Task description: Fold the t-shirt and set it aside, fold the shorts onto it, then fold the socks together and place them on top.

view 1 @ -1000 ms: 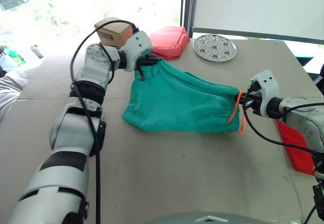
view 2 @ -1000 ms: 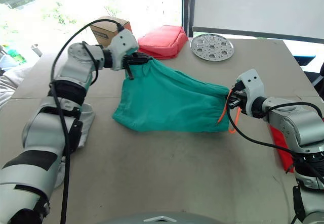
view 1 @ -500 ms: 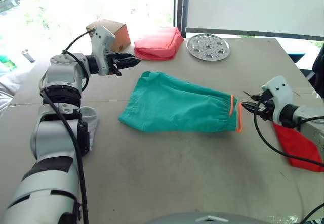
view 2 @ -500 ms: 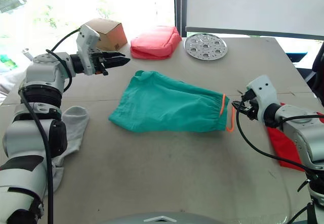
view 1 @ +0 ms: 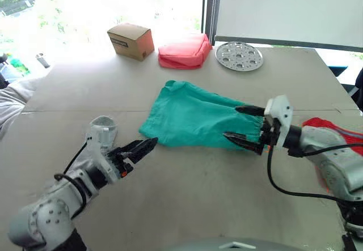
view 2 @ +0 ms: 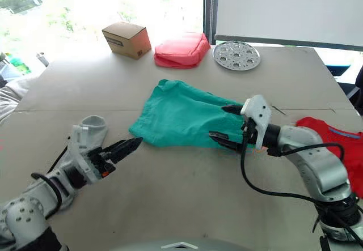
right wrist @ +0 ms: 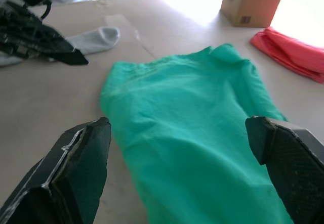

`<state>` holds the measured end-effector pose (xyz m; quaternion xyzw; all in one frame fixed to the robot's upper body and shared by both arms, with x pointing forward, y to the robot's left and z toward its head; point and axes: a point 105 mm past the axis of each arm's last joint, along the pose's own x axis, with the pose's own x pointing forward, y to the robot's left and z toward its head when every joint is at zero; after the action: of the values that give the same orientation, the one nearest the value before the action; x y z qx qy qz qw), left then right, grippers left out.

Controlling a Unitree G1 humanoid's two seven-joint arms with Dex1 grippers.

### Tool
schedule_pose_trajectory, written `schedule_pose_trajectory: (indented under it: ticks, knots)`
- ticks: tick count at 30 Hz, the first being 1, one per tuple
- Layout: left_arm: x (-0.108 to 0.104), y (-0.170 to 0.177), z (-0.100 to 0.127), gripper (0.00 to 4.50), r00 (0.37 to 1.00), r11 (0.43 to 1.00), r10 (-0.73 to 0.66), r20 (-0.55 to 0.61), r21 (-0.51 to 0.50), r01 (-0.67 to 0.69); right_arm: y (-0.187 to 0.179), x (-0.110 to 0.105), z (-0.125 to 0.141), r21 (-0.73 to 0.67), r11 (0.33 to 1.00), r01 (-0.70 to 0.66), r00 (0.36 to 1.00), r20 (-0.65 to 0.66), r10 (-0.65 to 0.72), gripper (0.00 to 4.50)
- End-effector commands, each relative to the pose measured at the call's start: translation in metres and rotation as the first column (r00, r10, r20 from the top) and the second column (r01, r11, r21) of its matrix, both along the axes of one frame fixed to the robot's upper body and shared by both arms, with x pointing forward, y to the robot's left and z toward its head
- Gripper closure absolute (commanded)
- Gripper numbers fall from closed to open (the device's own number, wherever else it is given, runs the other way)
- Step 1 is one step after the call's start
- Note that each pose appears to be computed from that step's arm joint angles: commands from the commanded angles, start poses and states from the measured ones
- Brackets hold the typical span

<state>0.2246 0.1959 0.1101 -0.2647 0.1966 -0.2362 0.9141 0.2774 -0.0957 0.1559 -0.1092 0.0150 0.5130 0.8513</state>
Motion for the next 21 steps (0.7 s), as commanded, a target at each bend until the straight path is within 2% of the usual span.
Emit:
schedule_pose_trajectory:
  ticks: [1, 4, 5, 7, 10, 13, 17, 21]
  knots:
    - [-0.002, -0.016, -0.001, 0.08, 0.999, 0.999, 0.031, 0.020, 0.019, -0.031, -0.003, 0.025, -0.021, -0.095, 0.993, 0.072, 0.997, 0.040, -0.068, 0.00]
    - [0.002, -0.024, -0.003, 0.08, 0.998, 0.998, 0.056, 0.025, 0.004, -0.056, -0.009, 0.045, -0.051, -0.167, 0.974, 0.154, 0.985, -0.053, -0.165, 0.00]
    - [0.007, -0.023, -0.005, 0.08, 0.996, 0.996, 0.089, 0.020, 0.001, -0.089, -0.012, 0.046, -0.064, -0.219, 0.964, 0.150, 0.982, -0.078, -0.171, 0.00]
    - [0.014, -0.023, -0.011, 0.08, 0.989, 0.989, 0.146, -0.006, -0.010, -0.146, -0.013, 0.046, -0.073, -0.256, 0.957, 0.135, 0.986, -0.059, -0.154, 0.00]
    - [0.020, -0.025, -0.020, 0.08, 0.977, 0.979, 0.202, -0.069, -0.027, -0.204, -0.009, 0.045, -0.055, -0.155, 0.978, 0.138, 0.988, -0.052, -0.147, 0.00]
    - [0.024, -0.024, -0.028, 0.08, 0.952, 0.957, 0.274, -0.138, -0.059, -0.284, -0.011, 0.039, -0.040, -0.136, 0.983, 0.127, 0.992, 0.009, -0.127, 0.00]
    - [0.035, -0.033, -0.024, 0.08, 0.944, 0.946, 0.280, -0.174, -0.115, -0.302, -0.013, 0.032, -0.029, -0.103, 0.986, 0.132, 0.991, 0.020, -0.131, 0.00]
    - [0.065, -0.039, -0.020, 0.08, 0.917, 0.905, 0.325, -0.231, -0.205, -0.373, -0.012, 0.027, -0.027, -0.095, 0.986, 0.136, 0.991, 0.022, -0.134, 0.00]
